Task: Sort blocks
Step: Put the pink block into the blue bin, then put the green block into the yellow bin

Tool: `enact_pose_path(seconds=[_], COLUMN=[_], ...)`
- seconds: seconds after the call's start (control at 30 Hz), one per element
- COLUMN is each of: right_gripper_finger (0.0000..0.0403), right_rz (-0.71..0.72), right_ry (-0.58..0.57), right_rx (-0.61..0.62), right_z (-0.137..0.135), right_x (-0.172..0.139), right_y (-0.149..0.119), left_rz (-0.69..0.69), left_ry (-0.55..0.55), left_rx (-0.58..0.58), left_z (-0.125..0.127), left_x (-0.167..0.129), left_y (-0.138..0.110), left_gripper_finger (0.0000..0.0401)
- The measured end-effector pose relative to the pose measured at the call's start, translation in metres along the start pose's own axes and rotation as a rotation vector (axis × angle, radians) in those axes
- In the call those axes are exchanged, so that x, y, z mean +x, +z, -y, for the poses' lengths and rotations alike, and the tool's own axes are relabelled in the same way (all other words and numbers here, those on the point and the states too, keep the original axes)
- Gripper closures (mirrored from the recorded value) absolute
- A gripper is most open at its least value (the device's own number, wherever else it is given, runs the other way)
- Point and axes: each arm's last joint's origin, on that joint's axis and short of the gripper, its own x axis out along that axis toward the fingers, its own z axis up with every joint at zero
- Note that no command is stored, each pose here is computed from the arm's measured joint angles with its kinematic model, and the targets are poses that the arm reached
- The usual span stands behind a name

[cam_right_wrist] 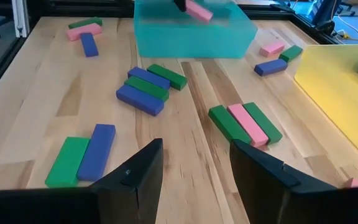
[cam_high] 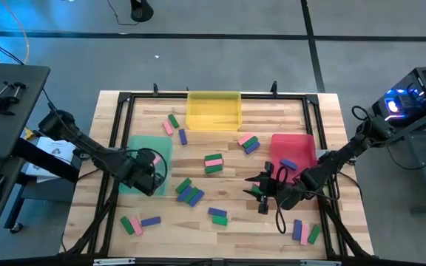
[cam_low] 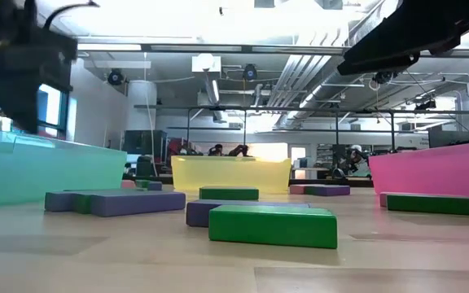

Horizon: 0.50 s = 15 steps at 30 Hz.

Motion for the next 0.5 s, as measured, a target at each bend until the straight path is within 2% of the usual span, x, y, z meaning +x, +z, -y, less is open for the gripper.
enact_pose_path(seconds=[0.2, 0.5], right_gripper_finger=[0.0233, 0.0233], right_rz=[0.000, 0.000], right_ry=[0.000, 0.000], right_rx=[0.000, 0.004], right_z=[0.000, 0.000], right_x=[0.000, 0.000], right_y=[0.000, 0.000], left_rz=[-0.114, -0.175], left_ry=[0.053, 0.070], left_rx=[-0.060, -0.050], left_z=[-0.009, -0.012], left_x=[0.018, 0.024], left_y=[-0.013, -0.017], left_gripper_finger=[0.0325, 0.0233])
